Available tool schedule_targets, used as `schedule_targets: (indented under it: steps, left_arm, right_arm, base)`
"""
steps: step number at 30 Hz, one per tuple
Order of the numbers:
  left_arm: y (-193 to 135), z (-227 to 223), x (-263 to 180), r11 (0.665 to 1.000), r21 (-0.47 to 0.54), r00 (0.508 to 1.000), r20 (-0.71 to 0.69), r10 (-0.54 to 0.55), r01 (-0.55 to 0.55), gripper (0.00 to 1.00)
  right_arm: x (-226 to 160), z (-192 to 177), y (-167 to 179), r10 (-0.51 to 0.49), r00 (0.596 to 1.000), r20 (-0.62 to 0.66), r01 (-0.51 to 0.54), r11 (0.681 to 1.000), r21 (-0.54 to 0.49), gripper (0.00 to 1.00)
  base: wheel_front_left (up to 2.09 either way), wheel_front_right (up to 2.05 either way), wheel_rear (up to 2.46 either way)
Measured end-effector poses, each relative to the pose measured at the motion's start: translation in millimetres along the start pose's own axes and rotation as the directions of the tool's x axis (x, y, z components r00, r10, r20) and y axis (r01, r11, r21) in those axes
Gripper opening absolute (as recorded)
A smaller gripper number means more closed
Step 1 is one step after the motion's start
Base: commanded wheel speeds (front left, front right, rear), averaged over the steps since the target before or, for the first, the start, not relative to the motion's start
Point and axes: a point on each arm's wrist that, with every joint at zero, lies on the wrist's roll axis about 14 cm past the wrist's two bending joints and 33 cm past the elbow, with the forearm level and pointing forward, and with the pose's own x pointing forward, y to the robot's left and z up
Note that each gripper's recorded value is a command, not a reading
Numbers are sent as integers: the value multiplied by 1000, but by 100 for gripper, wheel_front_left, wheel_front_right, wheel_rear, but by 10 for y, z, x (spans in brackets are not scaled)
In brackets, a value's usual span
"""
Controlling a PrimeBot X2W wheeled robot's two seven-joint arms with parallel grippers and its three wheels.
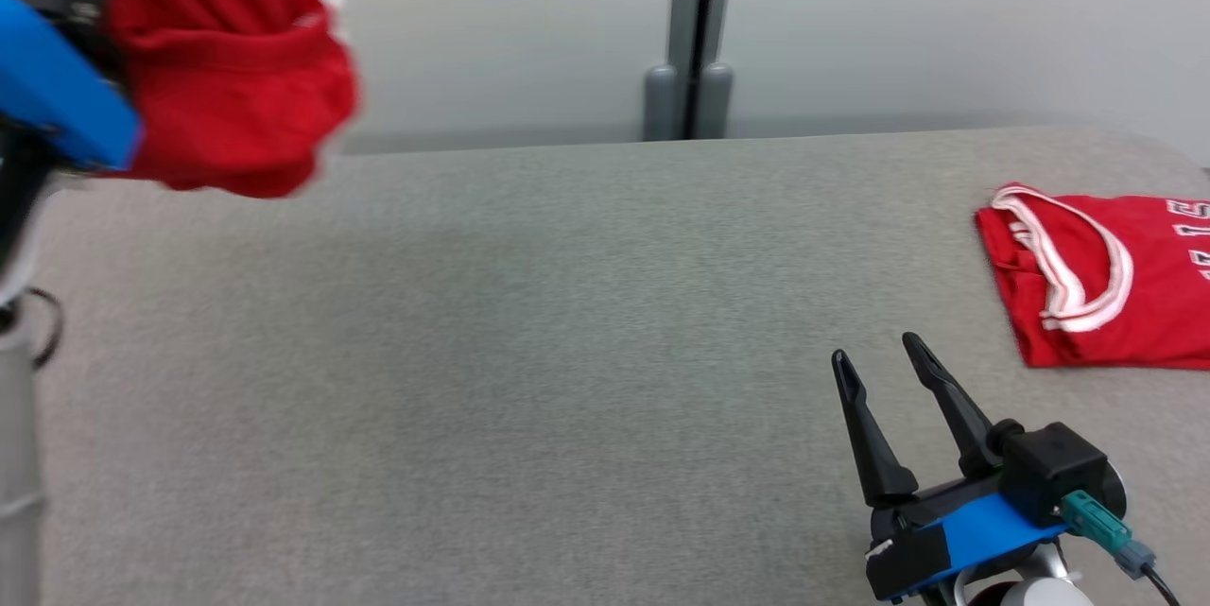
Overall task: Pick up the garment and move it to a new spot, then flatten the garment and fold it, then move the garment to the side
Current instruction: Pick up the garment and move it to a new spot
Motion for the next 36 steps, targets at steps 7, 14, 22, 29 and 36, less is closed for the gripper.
schedule_targets:
  steps: [7,14,22,29,36]
  left_arm:
    - [-1329,-254,230,937,-44,936,-42,-349,347,0]
    - [-2071,-1116,390,857,-162,837,-187,-514,490,0]
    - [-2231,-2545,439,861,-305,743,-437,-506,407,0]
    - [-2106,-2939,481,901,-270,787,-443,-429,340,100]
    - [-1879,-2571,470,909,-307,921,-181,-345,281,100]
  right_arm:
    - [-233,143,-293,-104,994,30,105,994,-17,100]
    - [-399,135,-538,-192,981,20,192,981,-29,100]
    - [-467,91,-774,-266,964,6,266,963,-39,100]
    - [-486,11,-853,-290,957,-14,290,956,-42,100]
    - [-359,9,-734,-244,970,-7,244,969,-28,100]
  base:
    - [0,0,0]
    - [0,0,0]
    - [0,0,0]
    - [0,0,0]
    - [0,0,0]
